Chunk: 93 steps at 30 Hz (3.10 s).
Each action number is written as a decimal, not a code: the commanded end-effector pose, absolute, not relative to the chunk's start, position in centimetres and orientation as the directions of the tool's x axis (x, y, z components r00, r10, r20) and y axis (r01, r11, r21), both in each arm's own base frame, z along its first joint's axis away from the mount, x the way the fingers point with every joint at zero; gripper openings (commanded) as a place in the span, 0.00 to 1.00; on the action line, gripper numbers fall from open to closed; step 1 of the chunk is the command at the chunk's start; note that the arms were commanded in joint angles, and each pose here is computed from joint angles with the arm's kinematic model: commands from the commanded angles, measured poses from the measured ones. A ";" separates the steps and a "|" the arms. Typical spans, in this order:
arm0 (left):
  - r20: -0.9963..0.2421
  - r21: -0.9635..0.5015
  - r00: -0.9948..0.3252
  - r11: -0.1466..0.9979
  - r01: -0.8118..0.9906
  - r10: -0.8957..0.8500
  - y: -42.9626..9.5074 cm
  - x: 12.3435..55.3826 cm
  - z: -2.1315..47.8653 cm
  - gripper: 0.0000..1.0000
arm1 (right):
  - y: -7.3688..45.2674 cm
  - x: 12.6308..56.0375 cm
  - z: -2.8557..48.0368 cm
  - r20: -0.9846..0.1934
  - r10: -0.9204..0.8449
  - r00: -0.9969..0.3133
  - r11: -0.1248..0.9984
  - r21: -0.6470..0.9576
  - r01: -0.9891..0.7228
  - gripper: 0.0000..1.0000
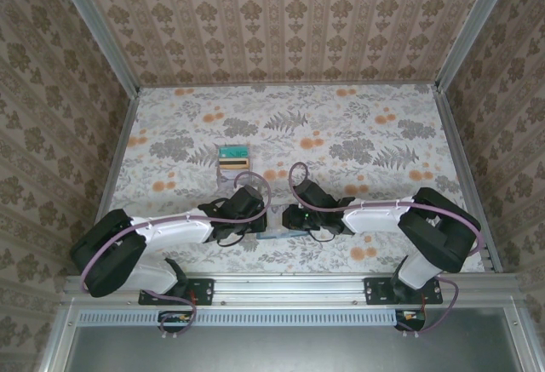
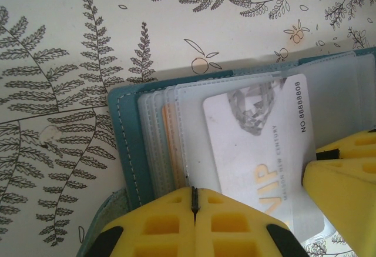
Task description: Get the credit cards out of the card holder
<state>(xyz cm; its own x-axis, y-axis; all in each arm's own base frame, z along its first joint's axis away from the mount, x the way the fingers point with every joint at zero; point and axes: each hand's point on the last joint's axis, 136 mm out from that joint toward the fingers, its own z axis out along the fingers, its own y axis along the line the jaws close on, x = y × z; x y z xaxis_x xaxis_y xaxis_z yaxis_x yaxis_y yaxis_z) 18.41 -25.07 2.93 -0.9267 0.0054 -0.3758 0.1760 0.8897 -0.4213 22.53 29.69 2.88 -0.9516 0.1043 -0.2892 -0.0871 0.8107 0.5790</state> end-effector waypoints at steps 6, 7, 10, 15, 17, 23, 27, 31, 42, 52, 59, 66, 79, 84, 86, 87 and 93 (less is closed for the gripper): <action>-0.328 -0.350 -0.945 0.927 0.137 0.015 -23.2 17.4 1.2 0.00 | 28.0 22.2 2.1 -0.278 0.136 -0.951 0.825 0.564 -0.047 0.00; -0.328 -0.349 -0.945 0.927 0.135 0.014 -23.2 17.4 1.2 0.00 | 27.7 22.2 2.1 -0.279 0.144 -0.950 0.826 0.562 -0.040 0.00; -0.328 -0.346 -0.945 0.929 0.133 0.013 -23.0 17.4 1.2 0.00 | 26.6 22.2 1.8 -0.277 0.168 -0.946 0.830 0.558 -0.016 0.00; -0.335 -0.351 -0.942 0.927 0.132 0.007 -22.8 17.4 1.4 0.00 | 25.1 22.1 2.0 -0.282 0.194 -0.940 0.828 0.561 0.003 0.00; -0.340 -0.355 -0.941 0.925 0.136 0.008 -22.9 17.4 1.7 0.00 | 24.7 22.1 2.5 -0.294 0.196 -0.935 0.826 0.564 -0.004 0.00; -0.356 -0.373 -0.934 0.916 0.148 0.006 -23.2 17.6 2.8 0.00 | 23.4 22.5 6.4 -0.389 0.196 -0.900 0.816 0.574 -0.070 0.00; -0.391 -0.391 -0.920 0.905 0.168 0.001 -23.5 18.0 4.8 0.00 | 23.0 22.7 9.4 -0.477 0.161 -0.864 0.815 0.558 -0.157 0.00; -0.437 -0.405 -0.899 0.895 0.187 -0.009 -23.5 18.4 7.3 0.23 | 23.1 23.0 11.7 -0.547 0.088 -0.833 0.823 0.511 -0.248 0.00; -0.580 -0.353 -0.810 0.924 0.147 -0.092 -19.0 19.3 13.7 1.00 | 26.3 25.1 17.1 -0.738 -0.162 -0.656 0.757 0.333 -0.562 0.00; -0.643 -0.368 -0.740 0.927 0.074 -0.196 -12.5 17.0 16.2 1.00 | 32.6 28.1 19.2 -0.810 -0.434 -0.395 0.554 0.106 -0.826 0.00; -0.667 -0.385 -0.709 0.921 0.064 -0.229 -10.2 15.9 16.8 1.00 | 38.0 29.5 19.7 -0.770 -0.589 -0.245 0.335 0.044 -0.941 0.00; -0.669 -0.338 -0.714 0.940 0.045 -0.206 -8.7 15.3 16.7 1.00 | 40.5 31.4 17.1 -0.670 -0.729 -0.137 0.190 -0.006 -0.982 0.00; -0.682 -0.342 -0.687 0.940 -0.003 -0.250 -7.0 15.0 16.3 1.00 | 41.9 35.0 13.6 -0.550 -0.835 -0.010 0.109 -0.146 -0.983 0.00; -0.672 -0.349 -0.694 0.937 -0.013 -0.259 -6.8 14.8 15.9 1.00 | 42.3 36.3 12.4 -0.523 -0.852 0.014 0.100 -0.189 -0.977 0.00; -0.671 -0.352 -0.693 0.936 -0.014 -0.263 -6.8 14.8 15.9 1.00 | 42.4 36.5 12.0 -0.517 -0.856 0.015 0.092 -0.180 -0.979 0.00; -0.671 -0.351 -0.693 0.936 -0.015 -0.262 -6.8 14.7 15.8 1.00 | 42.6 36.5 11.8 -0.515 -0.857 0.015 0.089 -0.176 -0.980 0.00; -0.669 -0.351 -0.694 0.936 -0.019 -0.265 -6.7 14.7 15.7 1.00 | 42.7 36.3 10.3 -0.490 -0.871 0.013 0.063 -0.138 -0.988 0.00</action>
